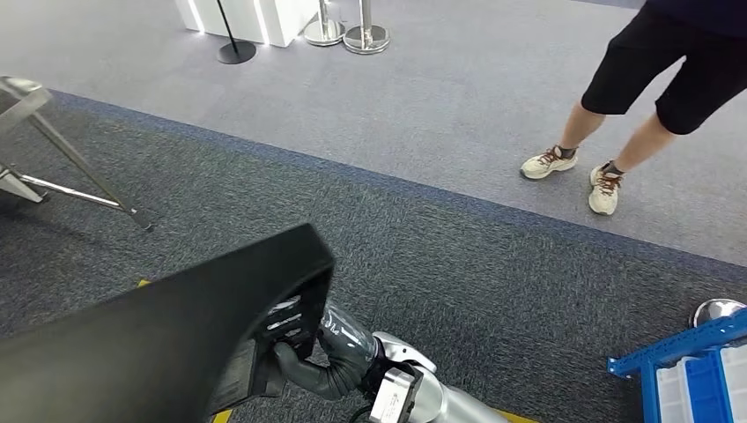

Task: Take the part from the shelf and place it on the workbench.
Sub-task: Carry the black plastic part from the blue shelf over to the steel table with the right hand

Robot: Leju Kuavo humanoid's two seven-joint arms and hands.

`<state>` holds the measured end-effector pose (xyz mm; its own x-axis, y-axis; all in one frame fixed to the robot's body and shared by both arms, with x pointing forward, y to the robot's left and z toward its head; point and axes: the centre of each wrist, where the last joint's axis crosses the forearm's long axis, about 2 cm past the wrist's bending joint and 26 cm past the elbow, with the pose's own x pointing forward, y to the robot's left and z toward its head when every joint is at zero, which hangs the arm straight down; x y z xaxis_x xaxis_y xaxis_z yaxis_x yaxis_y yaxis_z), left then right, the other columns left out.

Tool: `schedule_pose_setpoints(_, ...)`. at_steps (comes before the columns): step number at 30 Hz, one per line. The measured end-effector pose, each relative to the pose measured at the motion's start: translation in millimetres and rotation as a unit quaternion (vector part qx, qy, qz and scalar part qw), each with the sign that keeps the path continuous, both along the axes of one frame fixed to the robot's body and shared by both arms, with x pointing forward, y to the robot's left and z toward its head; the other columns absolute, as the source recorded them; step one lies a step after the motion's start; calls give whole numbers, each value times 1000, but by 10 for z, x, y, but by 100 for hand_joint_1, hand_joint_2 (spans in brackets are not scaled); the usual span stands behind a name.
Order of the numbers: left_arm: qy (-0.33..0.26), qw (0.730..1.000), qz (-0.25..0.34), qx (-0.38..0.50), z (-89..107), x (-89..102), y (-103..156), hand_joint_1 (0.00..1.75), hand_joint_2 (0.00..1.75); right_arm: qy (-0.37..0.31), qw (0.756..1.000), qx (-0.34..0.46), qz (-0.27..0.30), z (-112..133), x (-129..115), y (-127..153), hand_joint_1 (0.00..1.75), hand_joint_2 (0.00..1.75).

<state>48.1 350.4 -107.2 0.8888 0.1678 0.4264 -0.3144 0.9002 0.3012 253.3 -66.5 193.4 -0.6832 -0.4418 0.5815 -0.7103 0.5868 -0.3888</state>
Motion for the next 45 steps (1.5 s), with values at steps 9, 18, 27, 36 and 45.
schedule_pose_setpoints(9, 1, 1000, 4, -15, 8, -10, 93, 0, 175, 10, 1000, 2, -3, -12, 31, 10, 175, 175)
schedule_pose_setpoints(18, -10, 999, 6, -30, 3, -22, 80, 0, 175, 27, 1000, -4, -6, -77, 63, 29, 175, 175)
schedule_pose_setpoints(27, -26, 998, -10, -52, -21, -73, -82, 0, 175, 30, 999, -7, -11, -92, 73, 98, 175, 175)
schedule_pose_setpoints(36, -31, 998, -5, -53, -24, -78, -110, 0, 175, 28, 1000, -1, -10, -65, 60, 139, 175, 175)
schedule_pose_setpoints(45, -35, 998, -12, -57, -25, -81, -111, 0, 175, 26, 1000, 7, -8, -21, 64, 149, 175, 175)
